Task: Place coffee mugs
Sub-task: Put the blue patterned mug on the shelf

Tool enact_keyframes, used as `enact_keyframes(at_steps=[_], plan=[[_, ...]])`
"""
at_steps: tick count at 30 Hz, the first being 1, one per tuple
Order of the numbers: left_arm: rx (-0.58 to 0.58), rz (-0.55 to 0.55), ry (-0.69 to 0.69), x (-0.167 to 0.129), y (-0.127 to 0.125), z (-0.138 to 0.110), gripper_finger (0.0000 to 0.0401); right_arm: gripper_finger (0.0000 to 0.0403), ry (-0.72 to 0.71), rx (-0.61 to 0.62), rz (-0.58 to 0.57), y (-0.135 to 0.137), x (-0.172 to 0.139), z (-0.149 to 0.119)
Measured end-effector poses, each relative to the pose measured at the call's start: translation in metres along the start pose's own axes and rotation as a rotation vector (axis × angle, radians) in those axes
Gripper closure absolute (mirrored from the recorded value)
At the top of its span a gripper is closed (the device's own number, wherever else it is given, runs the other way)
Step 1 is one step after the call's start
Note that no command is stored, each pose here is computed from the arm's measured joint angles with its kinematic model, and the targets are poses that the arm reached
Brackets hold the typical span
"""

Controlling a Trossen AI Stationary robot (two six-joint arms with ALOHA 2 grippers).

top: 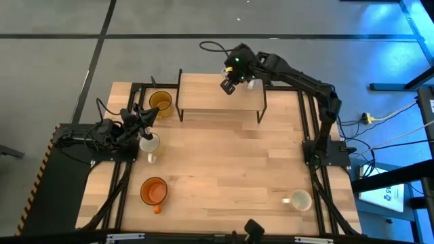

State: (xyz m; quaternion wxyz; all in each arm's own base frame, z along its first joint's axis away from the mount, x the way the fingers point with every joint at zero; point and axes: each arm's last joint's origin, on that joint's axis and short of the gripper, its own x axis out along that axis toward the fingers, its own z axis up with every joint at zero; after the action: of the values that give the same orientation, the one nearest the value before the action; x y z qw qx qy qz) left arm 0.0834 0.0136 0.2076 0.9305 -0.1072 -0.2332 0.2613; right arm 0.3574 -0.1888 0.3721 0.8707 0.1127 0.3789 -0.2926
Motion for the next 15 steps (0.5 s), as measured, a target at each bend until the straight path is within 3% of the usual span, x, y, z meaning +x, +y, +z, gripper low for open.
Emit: enact_keyframes(at_steps=[6, 15], plan=[[0.0, 0.002, 0.0, 0.0, 0.0, 0.0, 0.0386, 0.0393, 0.049, 0.015, -0.005, -0.011, 0.019, -0.003], [0.0, 0.002, 0.0, 0.0, 0.0, 0.0, 0.0386, 0.0393, 0.091, 0.021, 0.019, -0.014, 0.021, -0.007]])
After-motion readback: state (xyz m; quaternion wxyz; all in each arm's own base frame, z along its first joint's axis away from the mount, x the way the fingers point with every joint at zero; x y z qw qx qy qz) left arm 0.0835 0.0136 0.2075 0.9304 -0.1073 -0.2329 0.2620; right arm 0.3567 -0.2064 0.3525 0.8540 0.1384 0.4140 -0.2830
